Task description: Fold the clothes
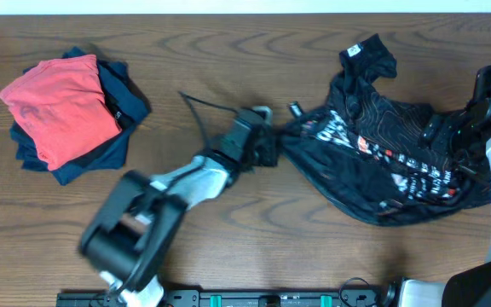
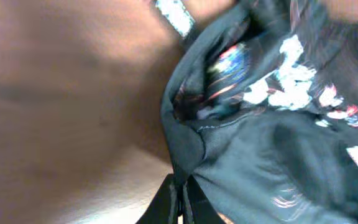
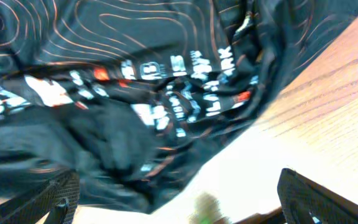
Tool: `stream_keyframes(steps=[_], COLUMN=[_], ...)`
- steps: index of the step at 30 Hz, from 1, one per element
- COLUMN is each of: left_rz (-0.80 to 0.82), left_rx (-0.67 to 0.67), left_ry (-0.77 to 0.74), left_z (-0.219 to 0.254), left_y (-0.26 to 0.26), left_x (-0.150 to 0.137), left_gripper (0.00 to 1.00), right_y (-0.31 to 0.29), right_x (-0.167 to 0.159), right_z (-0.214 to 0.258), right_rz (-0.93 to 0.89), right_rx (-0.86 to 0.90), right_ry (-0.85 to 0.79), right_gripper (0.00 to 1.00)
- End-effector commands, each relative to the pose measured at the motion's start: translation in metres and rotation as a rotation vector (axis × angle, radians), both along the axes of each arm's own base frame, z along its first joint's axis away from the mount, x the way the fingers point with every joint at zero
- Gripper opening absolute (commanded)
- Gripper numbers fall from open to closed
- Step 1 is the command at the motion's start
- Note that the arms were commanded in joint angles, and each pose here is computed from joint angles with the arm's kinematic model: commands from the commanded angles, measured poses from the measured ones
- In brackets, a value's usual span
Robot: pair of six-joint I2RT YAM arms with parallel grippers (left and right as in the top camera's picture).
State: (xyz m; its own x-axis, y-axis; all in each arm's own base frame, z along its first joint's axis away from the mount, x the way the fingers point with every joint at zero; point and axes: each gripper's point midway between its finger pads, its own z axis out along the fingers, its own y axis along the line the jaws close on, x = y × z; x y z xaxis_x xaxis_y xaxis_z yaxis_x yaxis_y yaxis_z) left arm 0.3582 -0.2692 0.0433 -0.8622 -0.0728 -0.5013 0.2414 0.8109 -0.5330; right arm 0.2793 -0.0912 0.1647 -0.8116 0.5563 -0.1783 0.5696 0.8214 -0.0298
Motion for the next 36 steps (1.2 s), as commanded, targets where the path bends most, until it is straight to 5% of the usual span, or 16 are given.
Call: stream_keyframes(steps=[1,9,11,20,24,31,36], left_rz=[0.052,0.374,0.406,0.384,0.308,0.198,0.122], left_rx=[0.046,0.226,0.241,0.363,0.274,0.201,0.197], left_ry=[-0.14,-0.142,-0.111,0.169,0.229,0.152,0.072], left_z=[0.048,0.085,0.085,0.045,0.043,0.055,0.06], left_y=[0.036,0.154,0.17,0.193,0.173,0.143,0.121], left_x=[0.022,0.029,0.023,-0.036,-0.048,-0.039,-0.033], left_gripper=[0.06,0.06,0.12,0.16,0.17,0.65,0.77], right_y=[-0.005,-0.004,-0.004,0.002,0.008,0.018,0.016], right_x=[-0.001,-0.002,-0.003,-0.024,-0.034,-0.045,-0.046], right_z=[0.003,0.002,0.002,-0.029,-0.057,-0.09,-0.109], right_rz=[-0.003,0.0,0.0,0.004,-0.022,-0.101,-0.179], right_rx=[-0.019,-0.017,-0.016,0.01,0.04,0.089,0.09], right_ry=[0.003,0.01,0.012,0.106,0.141,0.154,0.126], right_gripper=[0.99,0.99,0.99,0.99,0.99,0.99,0.99])
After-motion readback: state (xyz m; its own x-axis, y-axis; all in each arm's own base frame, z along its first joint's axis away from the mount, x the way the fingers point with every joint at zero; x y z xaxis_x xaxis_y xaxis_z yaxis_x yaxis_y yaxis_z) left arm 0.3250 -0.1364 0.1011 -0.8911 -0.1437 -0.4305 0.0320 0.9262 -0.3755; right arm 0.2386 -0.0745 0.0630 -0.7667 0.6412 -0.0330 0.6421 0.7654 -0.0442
